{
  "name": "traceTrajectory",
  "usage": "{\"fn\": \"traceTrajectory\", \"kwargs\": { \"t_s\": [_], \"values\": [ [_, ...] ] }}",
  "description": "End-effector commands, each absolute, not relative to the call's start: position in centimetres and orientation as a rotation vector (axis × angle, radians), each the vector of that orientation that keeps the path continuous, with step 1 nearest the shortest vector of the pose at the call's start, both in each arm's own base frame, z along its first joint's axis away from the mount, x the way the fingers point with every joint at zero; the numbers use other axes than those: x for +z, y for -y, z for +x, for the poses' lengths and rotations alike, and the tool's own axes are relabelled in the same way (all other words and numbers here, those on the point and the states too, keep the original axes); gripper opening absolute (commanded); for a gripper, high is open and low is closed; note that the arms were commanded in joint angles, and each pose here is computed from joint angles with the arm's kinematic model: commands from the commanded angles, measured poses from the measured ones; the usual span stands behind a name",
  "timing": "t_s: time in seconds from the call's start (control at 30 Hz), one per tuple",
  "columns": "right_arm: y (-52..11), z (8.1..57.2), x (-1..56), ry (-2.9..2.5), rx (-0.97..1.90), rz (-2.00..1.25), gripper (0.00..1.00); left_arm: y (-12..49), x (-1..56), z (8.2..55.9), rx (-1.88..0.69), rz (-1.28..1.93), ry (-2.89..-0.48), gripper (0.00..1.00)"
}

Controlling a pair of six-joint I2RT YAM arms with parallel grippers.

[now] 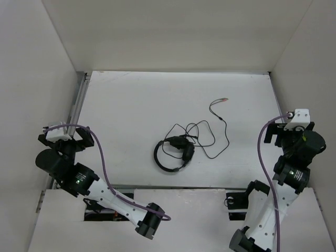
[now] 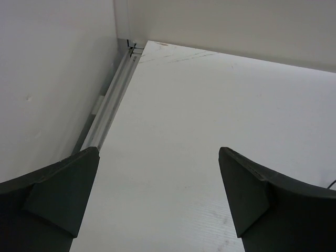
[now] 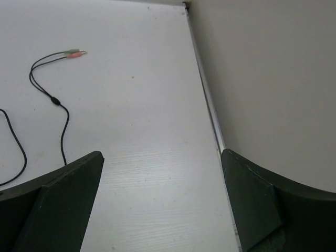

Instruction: Wrap the headphones

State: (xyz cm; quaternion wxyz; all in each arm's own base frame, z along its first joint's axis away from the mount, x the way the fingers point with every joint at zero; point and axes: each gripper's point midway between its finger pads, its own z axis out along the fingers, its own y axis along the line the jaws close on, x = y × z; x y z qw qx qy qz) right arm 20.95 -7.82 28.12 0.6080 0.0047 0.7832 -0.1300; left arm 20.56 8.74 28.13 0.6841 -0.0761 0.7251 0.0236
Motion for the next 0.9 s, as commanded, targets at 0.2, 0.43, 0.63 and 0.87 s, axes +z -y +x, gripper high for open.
{"fn": "traceTrajectory", "kwargs": {
  "t_s": [0.2,0.43,0.63,0.87],
  "values": [
    [6.9,20.5,30.2,-1.656,-0.339,-0.01,1.0,-6.5,30.6,20.4,0.018,-0.11,-1.581,1.0],
    [9.1,22.8,29.6,-1.643,-0.362,0.09,1.0,-1.8,30.6,20.9,-0.292,-0.065,-1.603,1.0],
    [2.9,24.7,33.3,-1.409,-0.101,-0.093,1.0,3.1,31.2,20.6,-0.593,0.009,-1.638,1.0],
    [-0.5,28.4,30.3,-1.525,0.102,-0.148,1.0,4.9,27.6,20.7,-0.732,0.012,-1.758,1.0]
  ]
}}
